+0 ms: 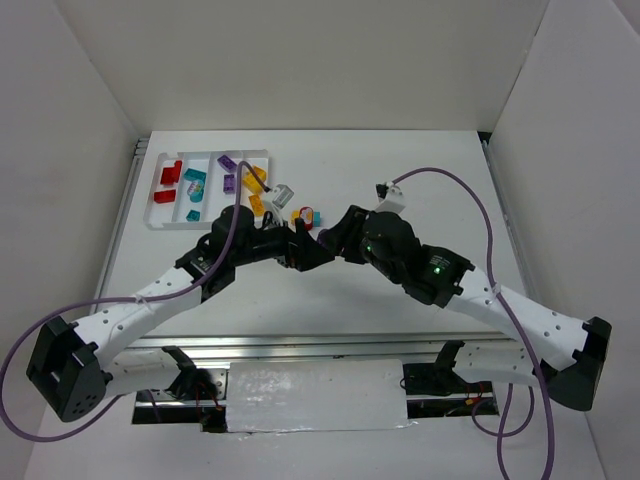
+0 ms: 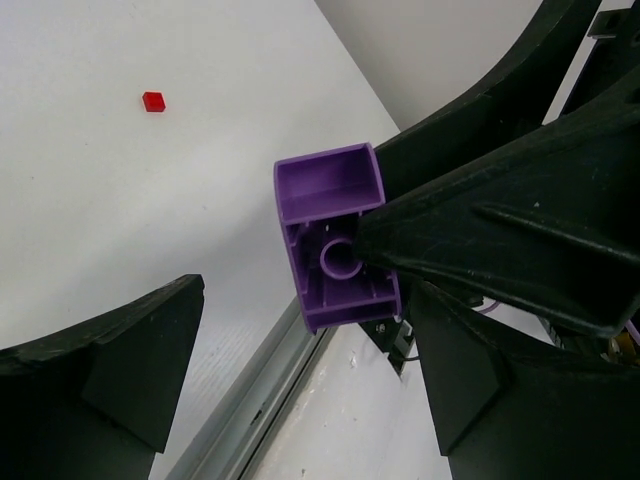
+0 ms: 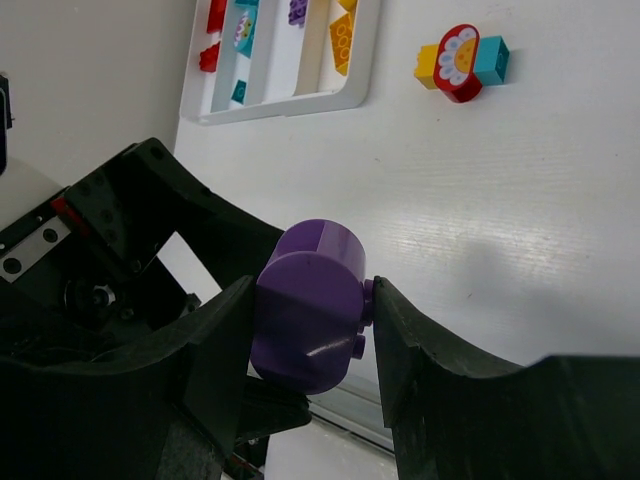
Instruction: Sort the legos into containers by color
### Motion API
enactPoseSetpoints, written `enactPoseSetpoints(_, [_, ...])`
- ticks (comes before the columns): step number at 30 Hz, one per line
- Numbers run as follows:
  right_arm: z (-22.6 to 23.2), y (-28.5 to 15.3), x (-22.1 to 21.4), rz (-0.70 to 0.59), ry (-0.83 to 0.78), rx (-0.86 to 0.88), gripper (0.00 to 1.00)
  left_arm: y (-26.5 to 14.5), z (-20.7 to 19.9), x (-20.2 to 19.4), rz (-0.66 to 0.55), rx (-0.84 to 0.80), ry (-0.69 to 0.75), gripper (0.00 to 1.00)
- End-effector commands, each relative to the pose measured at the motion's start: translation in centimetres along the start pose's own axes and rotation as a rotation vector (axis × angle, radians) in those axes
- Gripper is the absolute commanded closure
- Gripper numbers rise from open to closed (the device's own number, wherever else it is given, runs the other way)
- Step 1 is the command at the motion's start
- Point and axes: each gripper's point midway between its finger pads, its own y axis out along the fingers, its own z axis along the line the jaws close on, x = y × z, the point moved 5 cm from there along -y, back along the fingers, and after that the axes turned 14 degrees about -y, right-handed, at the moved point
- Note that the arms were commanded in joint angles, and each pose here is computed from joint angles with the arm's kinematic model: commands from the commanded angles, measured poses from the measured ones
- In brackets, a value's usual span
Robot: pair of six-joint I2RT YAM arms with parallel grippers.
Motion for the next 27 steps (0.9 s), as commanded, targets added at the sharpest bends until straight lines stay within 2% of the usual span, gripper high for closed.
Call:
enactPoseSetpoints(1, [1.6,-0.2,1.7,-0.052,0.022,0.02,1.0,0.2,-2.6,1.4,-0.037,-0.102,0.041,0.05])
enactPoseSetpoints(2, [1.8,-0.2,1.9,-0.056,0.023,0.026,1.0,0.3,-2.6,1.4,-0.036,-0.099,0.039,0.06])
enactPoseSetpoints(5, [2.1,-0.3,2.0,-0.059,0.02,0.033,1.0,0.5,-2.2,1.3,-0.032,-0.088,0.037,0.21])
enactPoseSetpoints(6, [2.1,-0.2,2.0,-0.058,0.018,0.032,1.0,0.5,-2.2,1.4,-0.034,-0.087,0.037,0.34])
enactPoseSetpoints(8, [2.1,-0.2,1.8,-0.055,0.021,0.039,1.0,0.7,-2.1,1.4,-0.032,-0.08,0.037,0.48])
enactPoseSetpoints(9, [2.1,-0.2,1.7,-0.056,0.021,0.044,1.0,0.7,-1.9,1.3,-0.029,-0.069,0.034,0.7])
enactPoseSetpoints(11, [2.3,0.0,1.5,-0.051,0.026,0.06,1.0,1.2,-1.7,1.7,-0.032,-0.041,0.027,0.93])
enactPoseSetpoints(12, [2.4,-0.1,1.4,-0.051,0.025,0.073,0.98,1.3,-1.1,1.6,-0.016,-0.002,0.012,1.0])
enactPoseSetpoints(14, [2.6,0.1,1.2,-0.046,0.022,0.098,0.91,1.7,-0.8,2.3,-0.032,0.045,0.013,1.0])
enactPoseSetpoints(16, [2.1,0.2,1.3,-0.05,0.027,0.1,0.49,1.6,0.0,2.7,-0.052,0.098,0.002,1.0])
enactPoseSetpoints(18, [1.0,0.2,1.8,-0.065,0.054,0.075,0.02,1.0,0.7,3.5,-0.087,0.124,-0.005,1.0])
enactPoseSetpoints(21, [-1.7,0.2,2.7,-0.081,0.081,0.022,0.0,-0.6,3.4,5.3,-0.18,0.25,-0.033,1.0])
enactPoseSetpoints(22, [-2.8,0.2,2.5,-0.078,0.083,-0.001,0.0,-1.5,4.9,5.4,-0.186,0.341,-0.068,1.0])
enactPoseSetpoints(23, [-3.4,-0.4,3.0,-0.103,0.091,-0.006,0.0,-2.9,7.5,7.1,-0.29,0.488,-0.097,1.0])
enactPoseSetpoints(26, [-6.0,-0.9,3.3,-0.136,0.095,-0.066,0.0,-5.4,12.1,10.1,-0.389,0.696,-0.188,1.0])
enactPoseSetpoints(27, [-6.6,-0.8,3.1,-0.134,0.083,-0.079,0.0,-5.8,12.5,11.5,-0.423,0.727,-0.172,1.0])
